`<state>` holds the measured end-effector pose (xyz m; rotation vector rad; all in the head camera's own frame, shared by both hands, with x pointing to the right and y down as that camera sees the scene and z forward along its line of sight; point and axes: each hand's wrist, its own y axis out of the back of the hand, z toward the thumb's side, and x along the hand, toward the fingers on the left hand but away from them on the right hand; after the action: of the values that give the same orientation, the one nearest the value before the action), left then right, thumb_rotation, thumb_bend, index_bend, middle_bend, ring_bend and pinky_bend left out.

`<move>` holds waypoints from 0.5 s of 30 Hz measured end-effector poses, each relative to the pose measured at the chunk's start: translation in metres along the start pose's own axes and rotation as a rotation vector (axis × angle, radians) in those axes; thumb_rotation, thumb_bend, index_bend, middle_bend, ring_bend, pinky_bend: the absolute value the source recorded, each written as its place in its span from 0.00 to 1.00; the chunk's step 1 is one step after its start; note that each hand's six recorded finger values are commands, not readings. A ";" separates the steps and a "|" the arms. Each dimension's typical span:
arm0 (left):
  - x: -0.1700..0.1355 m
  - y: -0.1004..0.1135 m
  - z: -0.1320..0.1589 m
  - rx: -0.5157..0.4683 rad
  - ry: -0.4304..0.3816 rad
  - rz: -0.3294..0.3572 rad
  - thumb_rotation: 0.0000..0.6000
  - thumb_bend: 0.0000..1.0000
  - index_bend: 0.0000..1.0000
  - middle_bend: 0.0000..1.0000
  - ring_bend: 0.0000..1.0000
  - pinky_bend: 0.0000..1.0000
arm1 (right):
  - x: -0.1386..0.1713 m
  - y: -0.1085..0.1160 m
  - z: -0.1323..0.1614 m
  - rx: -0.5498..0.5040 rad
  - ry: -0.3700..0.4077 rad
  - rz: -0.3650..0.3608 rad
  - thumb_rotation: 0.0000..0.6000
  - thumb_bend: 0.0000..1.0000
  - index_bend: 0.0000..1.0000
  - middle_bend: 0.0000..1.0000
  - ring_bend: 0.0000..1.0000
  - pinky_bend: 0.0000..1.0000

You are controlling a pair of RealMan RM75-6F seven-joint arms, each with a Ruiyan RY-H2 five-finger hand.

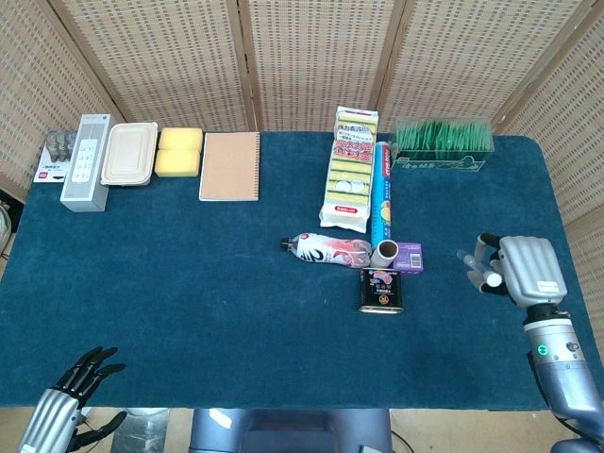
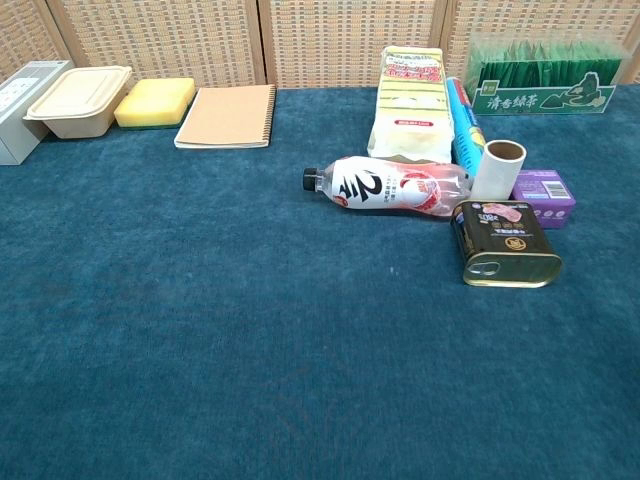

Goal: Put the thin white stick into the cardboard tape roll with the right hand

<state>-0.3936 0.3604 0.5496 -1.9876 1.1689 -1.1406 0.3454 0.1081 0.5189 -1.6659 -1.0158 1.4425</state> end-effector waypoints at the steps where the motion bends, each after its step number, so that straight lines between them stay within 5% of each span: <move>1: -0.001 0.000 0.000 -0.002 0.003 -0.002 1.00 0.18 0.24 0.15 0.10 0.27 | 0.002 -0.003 0.003 -0.017 0.010 0.007 1.00 0.44 0.79 1.00 1.00 0.99; 4: -0.001 -0.001 0.004 -0.010 -0.019 -0.005 1.00 0.18 0.23 0.15 0.10 0.27 | 0.007 -0.005 0.009 -0.097 0.029 -0.001 1.00 0.43 0.79 1.00 1.00 0.99; 9: 0.000 -0.001 0.001 -0.003 -0.002 -0.001 1.00 0.18 0.23 0.15 0.10 0.27 | 0.013 0.000 -0.010 -0.045 -0.004 0.019 1.00 0.44 0.79 1.00 1.00 0.99; 15: -0.001 -0.002 0.008 -0.015 -0.034 -0.006 1.00 0.18 0.24 0.15 0.10 0.27 | 0.015 0.000 0.011 -0.133 0.031 -0.068 1.00 0.44 0.79 1.00 1.00 0.99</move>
<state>-0.3859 0.3627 0.5468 -2.0153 1.1577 -1.0999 0.3352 0.1218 0.5104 -1.7247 -1.1618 1.3262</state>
